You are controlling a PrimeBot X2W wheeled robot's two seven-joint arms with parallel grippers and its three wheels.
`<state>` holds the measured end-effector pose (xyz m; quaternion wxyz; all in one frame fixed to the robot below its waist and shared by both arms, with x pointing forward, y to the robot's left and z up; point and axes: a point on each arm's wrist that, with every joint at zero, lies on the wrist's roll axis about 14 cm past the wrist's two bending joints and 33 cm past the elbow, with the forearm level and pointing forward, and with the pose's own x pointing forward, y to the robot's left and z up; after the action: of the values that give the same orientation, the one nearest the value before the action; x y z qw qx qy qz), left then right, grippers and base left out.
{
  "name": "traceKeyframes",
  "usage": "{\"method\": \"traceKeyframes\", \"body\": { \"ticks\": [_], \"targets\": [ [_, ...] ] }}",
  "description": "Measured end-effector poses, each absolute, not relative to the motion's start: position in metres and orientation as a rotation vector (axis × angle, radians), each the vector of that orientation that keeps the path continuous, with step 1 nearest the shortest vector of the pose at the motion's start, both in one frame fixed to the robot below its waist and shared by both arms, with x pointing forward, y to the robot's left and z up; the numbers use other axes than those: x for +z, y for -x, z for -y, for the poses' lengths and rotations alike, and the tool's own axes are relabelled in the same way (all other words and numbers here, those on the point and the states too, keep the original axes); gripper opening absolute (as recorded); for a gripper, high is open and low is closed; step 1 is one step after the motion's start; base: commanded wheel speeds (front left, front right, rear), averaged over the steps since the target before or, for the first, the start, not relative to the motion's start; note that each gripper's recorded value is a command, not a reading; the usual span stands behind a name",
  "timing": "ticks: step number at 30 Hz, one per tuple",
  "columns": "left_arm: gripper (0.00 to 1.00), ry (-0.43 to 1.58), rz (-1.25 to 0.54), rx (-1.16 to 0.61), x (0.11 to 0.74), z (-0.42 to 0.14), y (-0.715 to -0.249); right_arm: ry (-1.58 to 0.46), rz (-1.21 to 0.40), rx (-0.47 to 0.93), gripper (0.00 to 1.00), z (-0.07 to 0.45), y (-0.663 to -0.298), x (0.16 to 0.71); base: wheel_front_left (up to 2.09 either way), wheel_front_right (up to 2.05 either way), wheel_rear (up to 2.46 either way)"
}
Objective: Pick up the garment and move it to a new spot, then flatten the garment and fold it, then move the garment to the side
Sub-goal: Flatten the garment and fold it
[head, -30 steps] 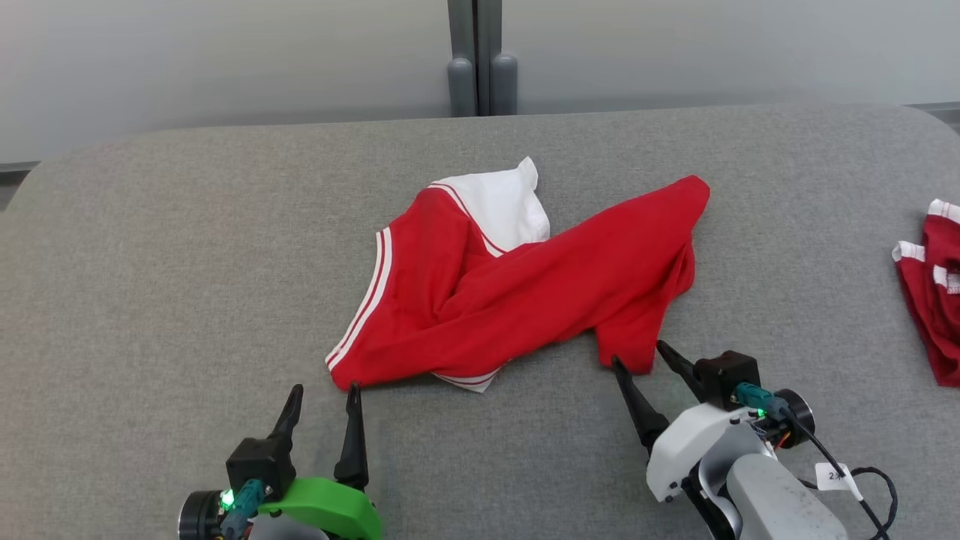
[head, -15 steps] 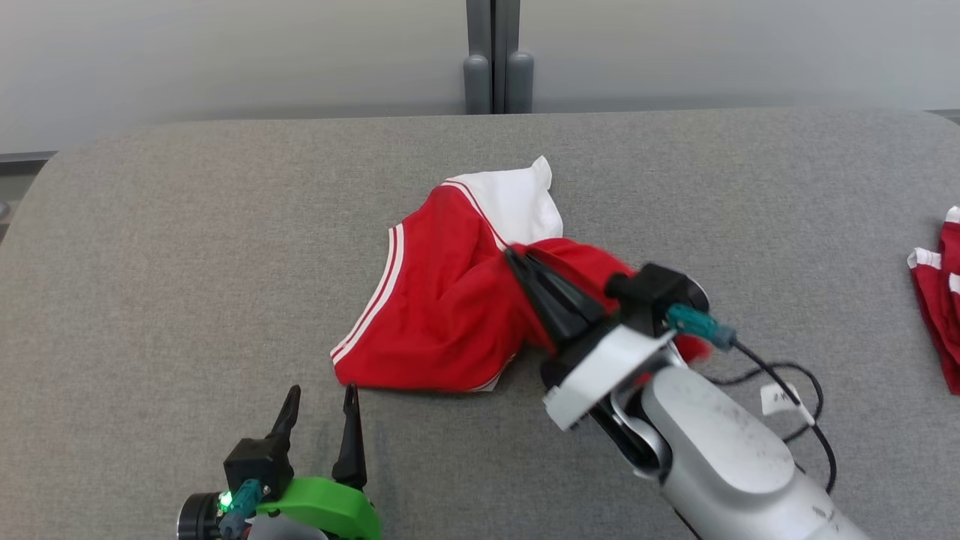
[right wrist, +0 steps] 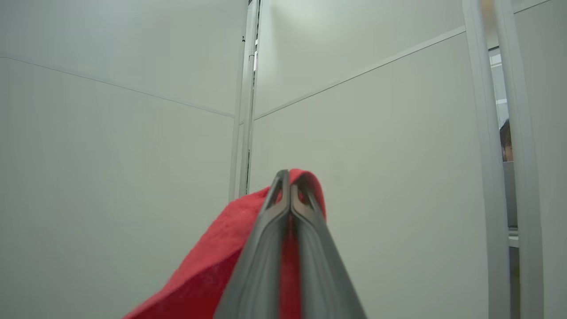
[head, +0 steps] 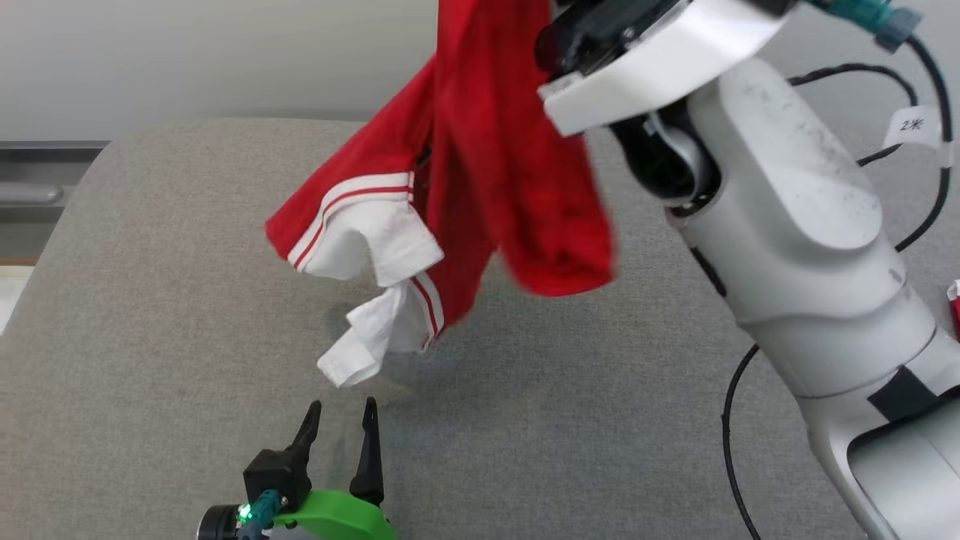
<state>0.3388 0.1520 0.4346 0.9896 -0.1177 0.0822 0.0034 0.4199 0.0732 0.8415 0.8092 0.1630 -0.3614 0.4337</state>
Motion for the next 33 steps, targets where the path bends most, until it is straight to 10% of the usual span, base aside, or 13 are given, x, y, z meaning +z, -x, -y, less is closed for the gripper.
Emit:
{"method": "traceKeyframes", "body": {
  "ticks": [8,10,11,18,33],
  "targets": [
    [1.00,0.239,-0.194,0.035,0.425,-0.158,-0.334,-0.196,0.504,0.548,0.00,0.010,-0.526,0.735,0.00,0.00,0.00],
    [1.00,0.239,-0.201,0.031,0.424,-0.156,-0.336,-0.111,0.345,0.425,0.43,0.055,-0.550,0.670,0.00,0.00,0.00],
    [1.00,0.238,-0.203,0.027,0.423,-0.156,-0.338,-0.060,0.271,0.368,1.00,0.080,-0.557,0.640,0.00,0.00,0.00],
    [1.00,0.226,-0.209,-0.013,0.422,-0.146,-0.353,0.024,0.032,0.114,1.00,0.189,-0.555,0.541,0.00,0.00,0.00],
    [1.00,0.219,-0.196,-0.167,0.427,-0.103,-0.390,-0.033,0.011,0.098,1.00,0.184,-0.507,0.504,0.00,0.00,0.00]
  ]
}}
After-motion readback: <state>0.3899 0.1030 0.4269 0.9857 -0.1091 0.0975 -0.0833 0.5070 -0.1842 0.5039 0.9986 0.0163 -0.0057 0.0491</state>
